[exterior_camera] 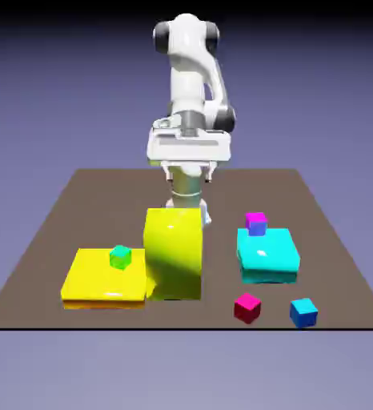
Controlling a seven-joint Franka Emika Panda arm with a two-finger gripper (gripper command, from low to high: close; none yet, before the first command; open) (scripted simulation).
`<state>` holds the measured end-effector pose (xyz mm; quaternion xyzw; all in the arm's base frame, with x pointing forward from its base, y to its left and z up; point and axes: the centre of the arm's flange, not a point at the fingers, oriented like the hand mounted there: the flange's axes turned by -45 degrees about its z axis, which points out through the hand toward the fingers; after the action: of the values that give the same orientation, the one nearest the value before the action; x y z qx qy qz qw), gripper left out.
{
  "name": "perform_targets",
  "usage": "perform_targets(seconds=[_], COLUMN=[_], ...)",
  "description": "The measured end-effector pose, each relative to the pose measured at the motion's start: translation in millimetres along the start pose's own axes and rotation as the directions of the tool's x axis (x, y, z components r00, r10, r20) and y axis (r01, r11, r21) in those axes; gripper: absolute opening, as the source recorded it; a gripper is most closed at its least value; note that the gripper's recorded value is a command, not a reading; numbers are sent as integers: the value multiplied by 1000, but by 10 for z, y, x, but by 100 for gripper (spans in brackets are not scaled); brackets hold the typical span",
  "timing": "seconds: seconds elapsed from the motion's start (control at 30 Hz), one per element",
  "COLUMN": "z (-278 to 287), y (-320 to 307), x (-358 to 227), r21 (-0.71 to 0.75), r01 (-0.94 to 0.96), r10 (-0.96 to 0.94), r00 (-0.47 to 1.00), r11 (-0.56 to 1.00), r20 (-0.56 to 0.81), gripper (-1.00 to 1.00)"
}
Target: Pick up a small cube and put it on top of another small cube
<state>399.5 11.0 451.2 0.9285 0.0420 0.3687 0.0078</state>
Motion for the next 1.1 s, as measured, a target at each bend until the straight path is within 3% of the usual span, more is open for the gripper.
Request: perform_targets(seconds=[0.3,0.6,0.87,1.03,1.07,1.1], z=[963,1943,2709,3160,3182,3182], y=[-521,-1157,-1700,-1689,-1688,-1688], x=[59,-233,-763,-1250,-1277,-1277], r21=[120,302,476,476,477,477], r01=[219,386,457,457,457,457], r10=[-244,-489,-659,-659,-659,-659], r00=[928,722,472,472,472,472], r11=[968,872,751,751,751,751], r20=[282,489,586,586,586,586], gripper=[0,0,0,0,-100,-100])
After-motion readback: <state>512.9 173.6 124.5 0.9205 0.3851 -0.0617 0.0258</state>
